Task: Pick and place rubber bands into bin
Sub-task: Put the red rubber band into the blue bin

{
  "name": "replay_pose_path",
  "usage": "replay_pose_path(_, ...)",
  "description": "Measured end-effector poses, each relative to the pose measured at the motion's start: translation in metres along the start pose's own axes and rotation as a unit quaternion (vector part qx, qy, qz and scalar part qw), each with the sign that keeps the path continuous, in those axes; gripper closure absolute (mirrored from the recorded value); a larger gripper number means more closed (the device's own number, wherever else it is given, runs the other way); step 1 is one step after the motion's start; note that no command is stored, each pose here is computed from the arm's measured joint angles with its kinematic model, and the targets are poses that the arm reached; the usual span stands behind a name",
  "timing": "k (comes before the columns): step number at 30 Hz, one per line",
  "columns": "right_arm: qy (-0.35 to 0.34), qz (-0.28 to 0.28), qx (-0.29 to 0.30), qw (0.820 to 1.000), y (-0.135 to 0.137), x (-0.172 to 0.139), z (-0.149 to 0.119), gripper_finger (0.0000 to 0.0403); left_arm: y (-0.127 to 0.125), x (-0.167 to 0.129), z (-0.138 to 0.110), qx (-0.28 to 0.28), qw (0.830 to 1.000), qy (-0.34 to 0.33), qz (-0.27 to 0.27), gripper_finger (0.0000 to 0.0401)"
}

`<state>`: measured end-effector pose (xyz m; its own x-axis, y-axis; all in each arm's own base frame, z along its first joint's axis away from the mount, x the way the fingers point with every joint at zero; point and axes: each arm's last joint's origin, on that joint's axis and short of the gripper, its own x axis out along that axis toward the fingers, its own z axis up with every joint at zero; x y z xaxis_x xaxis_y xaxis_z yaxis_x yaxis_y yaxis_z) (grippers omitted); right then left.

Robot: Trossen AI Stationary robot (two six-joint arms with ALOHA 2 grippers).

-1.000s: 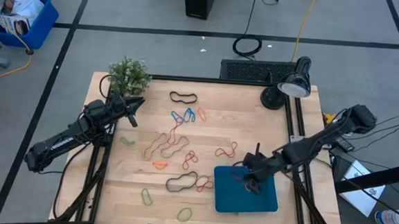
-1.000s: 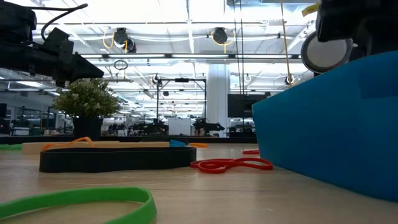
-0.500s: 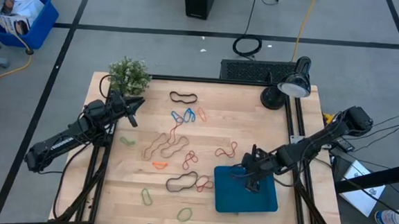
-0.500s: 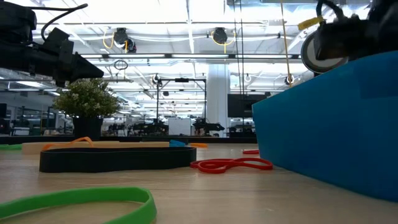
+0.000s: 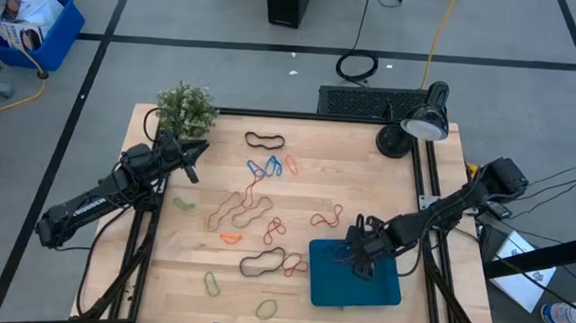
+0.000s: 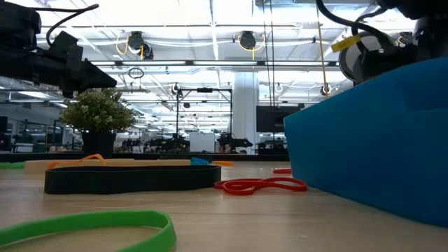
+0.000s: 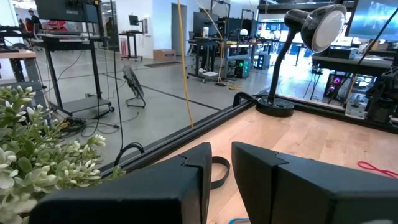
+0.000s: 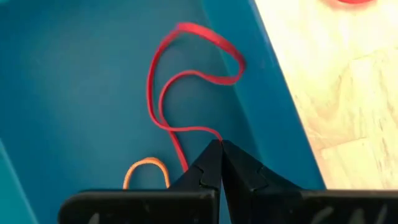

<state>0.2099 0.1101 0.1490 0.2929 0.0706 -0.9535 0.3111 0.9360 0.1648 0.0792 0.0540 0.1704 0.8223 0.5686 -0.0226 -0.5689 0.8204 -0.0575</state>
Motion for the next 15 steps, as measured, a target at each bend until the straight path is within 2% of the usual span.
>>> replay_pose_path(15, -0.007, 0.008, 0.015, 1.000, 0.0007, -0.0027, 0.0009, 0.0365, 0.0000, 0.0000, 0.0001, 0.000, 1.000, 0.000, 0.000, 0.0329)
